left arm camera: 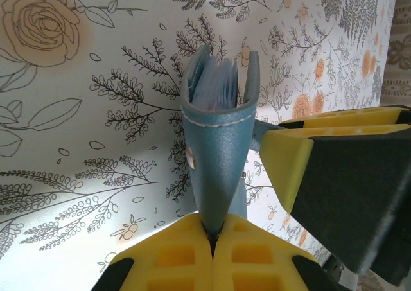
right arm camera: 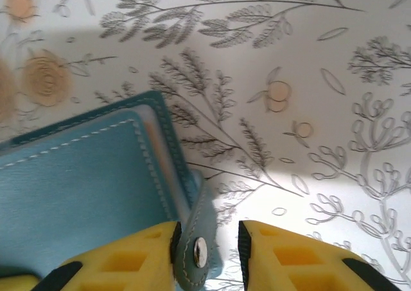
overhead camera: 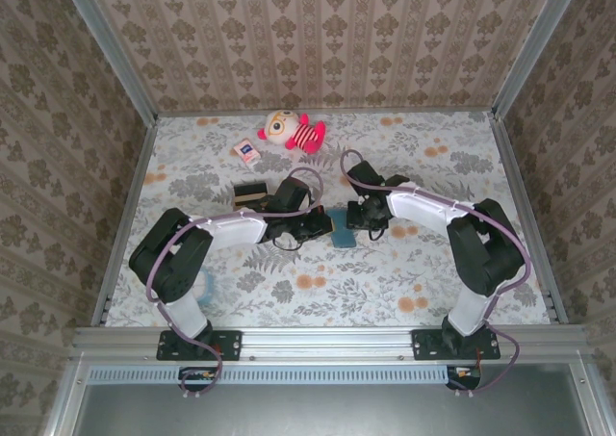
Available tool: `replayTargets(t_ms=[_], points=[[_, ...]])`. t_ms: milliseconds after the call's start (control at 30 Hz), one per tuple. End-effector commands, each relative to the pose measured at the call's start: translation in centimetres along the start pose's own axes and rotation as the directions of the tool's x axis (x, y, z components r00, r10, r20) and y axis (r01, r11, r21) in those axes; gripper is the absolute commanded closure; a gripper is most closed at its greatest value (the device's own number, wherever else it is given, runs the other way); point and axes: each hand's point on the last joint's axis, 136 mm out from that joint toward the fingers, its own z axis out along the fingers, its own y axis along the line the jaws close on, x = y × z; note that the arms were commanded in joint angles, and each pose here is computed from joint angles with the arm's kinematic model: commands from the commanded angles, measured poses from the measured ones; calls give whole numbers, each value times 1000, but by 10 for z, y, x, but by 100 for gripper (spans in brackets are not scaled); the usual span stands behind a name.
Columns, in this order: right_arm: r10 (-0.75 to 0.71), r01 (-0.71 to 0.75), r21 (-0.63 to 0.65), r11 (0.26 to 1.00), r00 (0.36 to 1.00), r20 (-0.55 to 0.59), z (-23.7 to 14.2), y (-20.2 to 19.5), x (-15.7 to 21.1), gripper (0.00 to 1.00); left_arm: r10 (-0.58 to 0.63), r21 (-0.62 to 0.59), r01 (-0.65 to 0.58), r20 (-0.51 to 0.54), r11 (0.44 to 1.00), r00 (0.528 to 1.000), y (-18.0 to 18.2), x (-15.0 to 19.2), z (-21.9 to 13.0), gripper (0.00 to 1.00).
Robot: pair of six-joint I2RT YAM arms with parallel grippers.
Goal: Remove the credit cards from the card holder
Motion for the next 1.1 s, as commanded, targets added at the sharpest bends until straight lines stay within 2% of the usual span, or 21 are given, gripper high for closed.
replayTargets(t_ms=[0,167,200,267,367,567,867,900,933,1067], points=[[-31,31,77,997,1000,1,-1,-10,-2,71,31,10,-31,-3,999,1000,-3,0,-5,100],[-49,49,50,998,999,-17,3,-4,-1,80,32,1,-32,-2,999,999,-2,0,-6,100],[-50,51,43,998,999,-19,4,-3,-1,82,34,0,-34,0,999,999,-3,0,-7,97],[-54,54,31,998,998,-14,2,-1,-1,86,37,-8,-37,0,999,999,-2,0,-8,87],[-61,61,17,998,998,12,-10,1,-5,91,57,-25,-57,2,998,998,-3,-2,-12,64],[-82,85,-26,996,992,99,-54,9,-15,92,96,-119,-90,50,989,994,1,-15,-33,34],[-73,105,-247,963,988,134,-91,47,-16,92,105,-218,-71,151,973,983,14,-36,-81,14],[-69,104,-272,957,988,136,-94,52,-17,91,109,-224,-72,160,972,981,15,-37,-86,5],[-61,99,-301,948,989,135,-95,57,-17,91,115,-233,-73,172,970,978,16,-39,-92,2],[-34,85,-381,920,990,138,-96,73,-21,91,121,-254,-68,202,965,972,20,-42,-107,0]])
